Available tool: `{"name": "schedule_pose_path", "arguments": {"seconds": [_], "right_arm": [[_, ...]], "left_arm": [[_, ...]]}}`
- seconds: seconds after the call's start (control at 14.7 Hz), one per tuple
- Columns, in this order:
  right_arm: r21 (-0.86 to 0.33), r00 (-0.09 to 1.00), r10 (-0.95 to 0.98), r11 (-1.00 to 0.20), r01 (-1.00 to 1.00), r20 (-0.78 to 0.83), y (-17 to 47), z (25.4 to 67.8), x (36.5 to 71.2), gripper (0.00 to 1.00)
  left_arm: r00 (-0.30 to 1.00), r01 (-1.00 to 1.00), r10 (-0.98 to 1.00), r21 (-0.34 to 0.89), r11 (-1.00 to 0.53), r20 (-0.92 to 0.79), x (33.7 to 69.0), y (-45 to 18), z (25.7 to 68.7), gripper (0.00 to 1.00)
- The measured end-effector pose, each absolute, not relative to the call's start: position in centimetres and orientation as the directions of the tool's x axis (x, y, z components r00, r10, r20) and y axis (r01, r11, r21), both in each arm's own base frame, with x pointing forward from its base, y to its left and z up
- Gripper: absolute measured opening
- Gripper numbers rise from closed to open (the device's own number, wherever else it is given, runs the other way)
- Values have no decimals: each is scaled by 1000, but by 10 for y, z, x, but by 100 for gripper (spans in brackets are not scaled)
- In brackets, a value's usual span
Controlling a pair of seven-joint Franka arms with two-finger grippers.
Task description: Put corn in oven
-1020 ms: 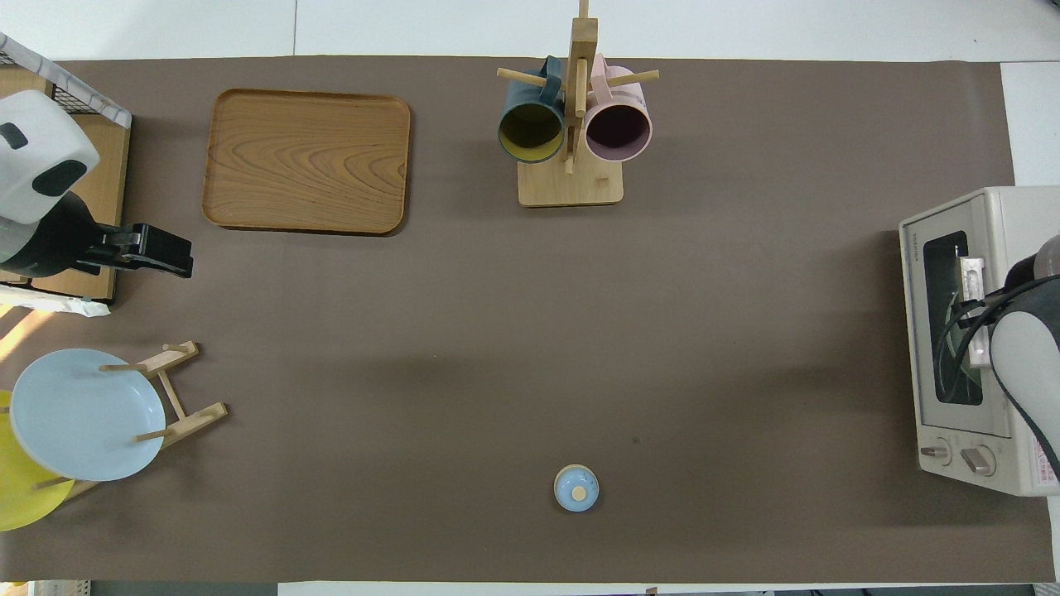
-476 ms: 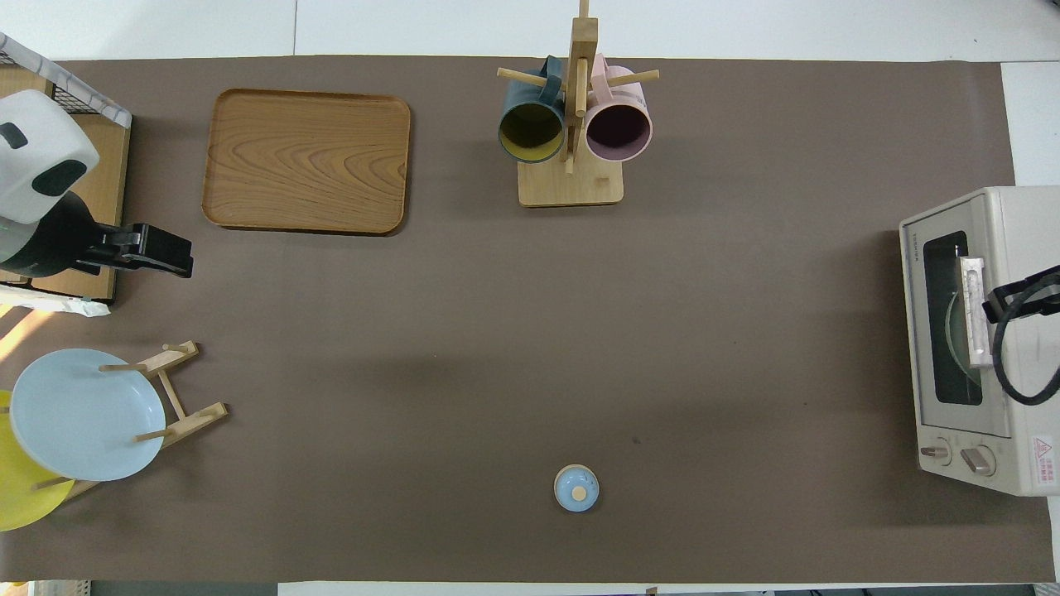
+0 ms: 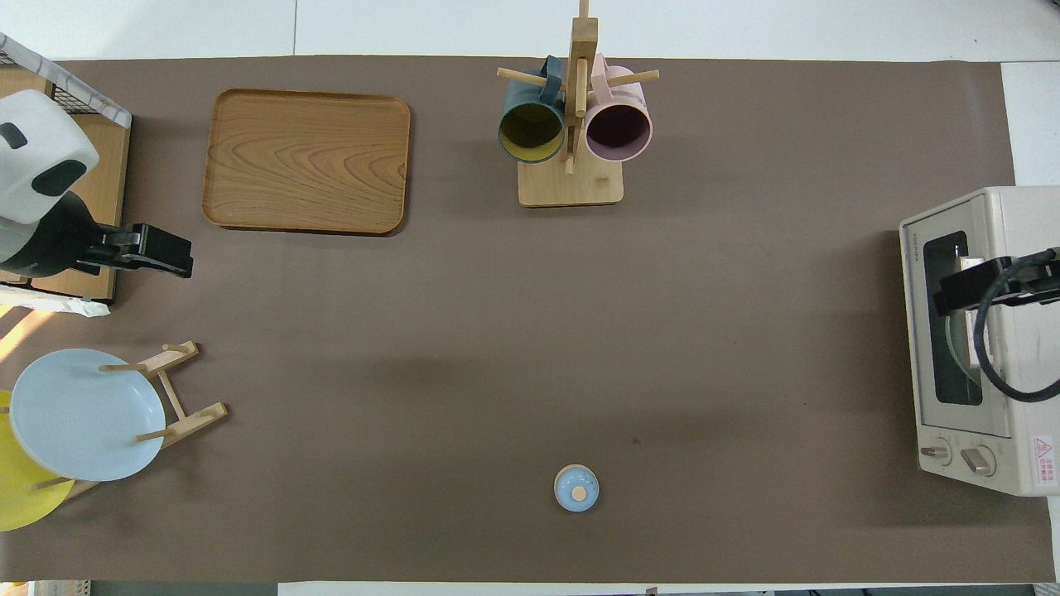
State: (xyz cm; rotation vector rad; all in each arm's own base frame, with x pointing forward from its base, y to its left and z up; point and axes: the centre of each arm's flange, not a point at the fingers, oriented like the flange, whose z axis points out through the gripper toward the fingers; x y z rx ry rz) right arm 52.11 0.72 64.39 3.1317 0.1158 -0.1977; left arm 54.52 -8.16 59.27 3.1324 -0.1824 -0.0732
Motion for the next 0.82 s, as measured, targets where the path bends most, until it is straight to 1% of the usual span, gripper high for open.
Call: {"name": "schedule_pose_path", "arguments": {"seconds": [0.82], "right_arm": [[-10, 993, 35, -999, 34, -116, -7, 646, 526, 100]], "left_arm": [[992, -116, -116, 6, -993, -46, 545, -82, 593, 100]]}}
